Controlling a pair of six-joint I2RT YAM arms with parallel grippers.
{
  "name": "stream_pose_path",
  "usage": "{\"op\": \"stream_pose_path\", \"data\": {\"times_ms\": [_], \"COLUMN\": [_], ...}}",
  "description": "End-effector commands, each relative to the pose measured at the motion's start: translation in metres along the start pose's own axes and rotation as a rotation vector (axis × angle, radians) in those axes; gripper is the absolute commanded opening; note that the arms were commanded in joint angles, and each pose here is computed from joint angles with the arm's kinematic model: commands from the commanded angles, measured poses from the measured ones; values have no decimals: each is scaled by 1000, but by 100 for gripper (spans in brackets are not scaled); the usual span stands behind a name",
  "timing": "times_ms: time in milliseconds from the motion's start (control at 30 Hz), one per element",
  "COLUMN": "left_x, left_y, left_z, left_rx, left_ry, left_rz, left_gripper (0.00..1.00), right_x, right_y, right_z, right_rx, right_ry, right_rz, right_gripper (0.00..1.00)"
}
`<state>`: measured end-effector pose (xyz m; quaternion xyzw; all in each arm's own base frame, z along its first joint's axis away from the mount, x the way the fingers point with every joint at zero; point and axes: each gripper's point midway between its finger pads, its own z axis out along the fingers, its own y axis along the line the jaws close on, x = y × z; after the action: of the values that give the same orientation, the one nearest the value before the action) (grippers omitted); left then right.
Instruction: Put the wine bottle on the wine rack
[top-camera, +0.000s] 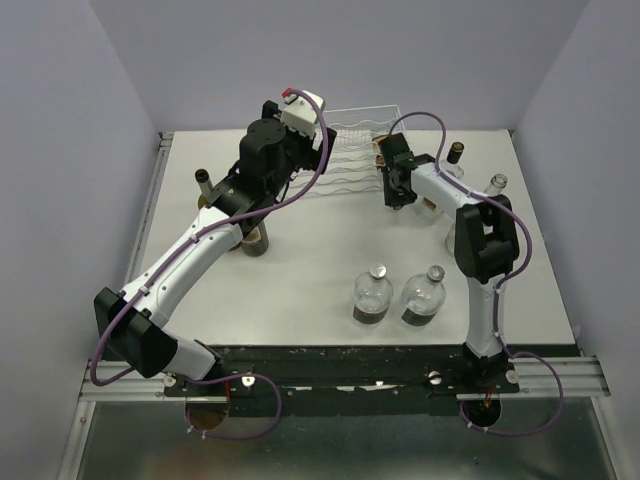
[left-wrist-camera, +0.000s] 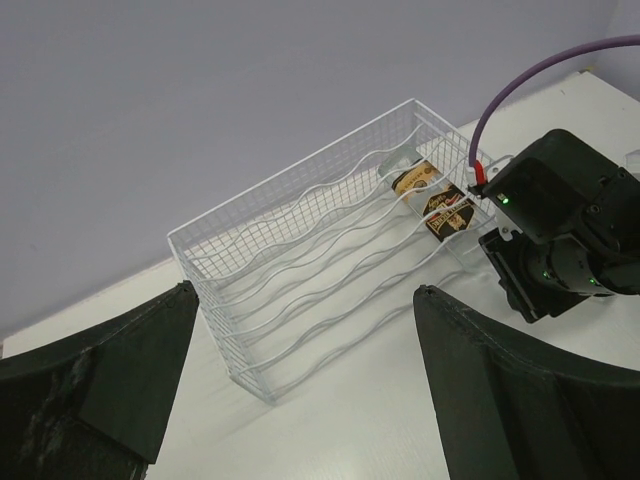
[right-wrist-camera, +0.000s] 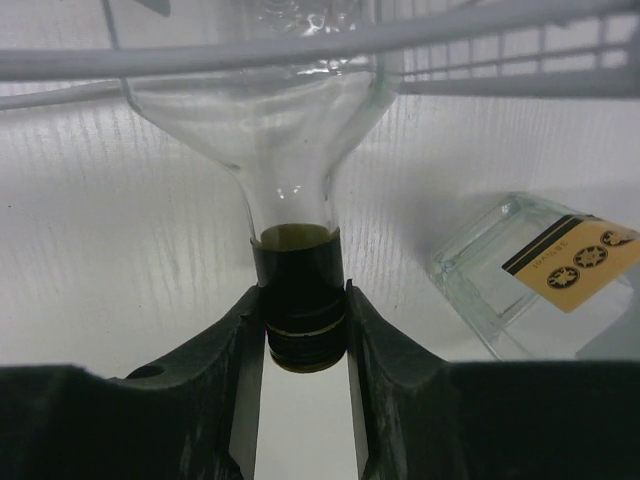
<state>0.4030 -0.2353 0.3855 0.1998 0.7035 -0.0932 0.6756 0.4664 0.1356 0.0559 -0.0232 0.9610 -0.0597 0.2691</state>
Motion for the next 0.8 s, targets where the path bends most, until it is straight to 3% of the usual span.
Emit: {"op": "stream_pose_path", "data": {"times_ms": [0, 333, 367, 467, 533, 767], "left_x": [-13, -6, -6, -7, -9, -17], "left_y": [5, 7, 6, 6, 7, 4], "left_z": [-14, -17, -18, -19, -20, -25], "left_rx": [-2, -4, -3, -3, -3, 17], "left_ry": [-28, 3, 4, 4, -2, -28], "left_rz": [-14, -8, -10, -15, -18, -28], "left_gripper": [99, 99, 99, 99, 99, 99], "right_x": [-4, -17, -17, -20, -26, -58], "right_y": [-8, 0, 1, 2, 1, 0], "right_z": [6, 14, 14, 5, -8, -79], "right_rx": [40, -32, -37, -52, -63, -169], "right_ry": [20, 21, 24, 11, -26, -153], "right_rz": [-13, 29, 33, 48, 58, 73], "right_gripper": [29, 24, 28, 55, 68, 79]}}
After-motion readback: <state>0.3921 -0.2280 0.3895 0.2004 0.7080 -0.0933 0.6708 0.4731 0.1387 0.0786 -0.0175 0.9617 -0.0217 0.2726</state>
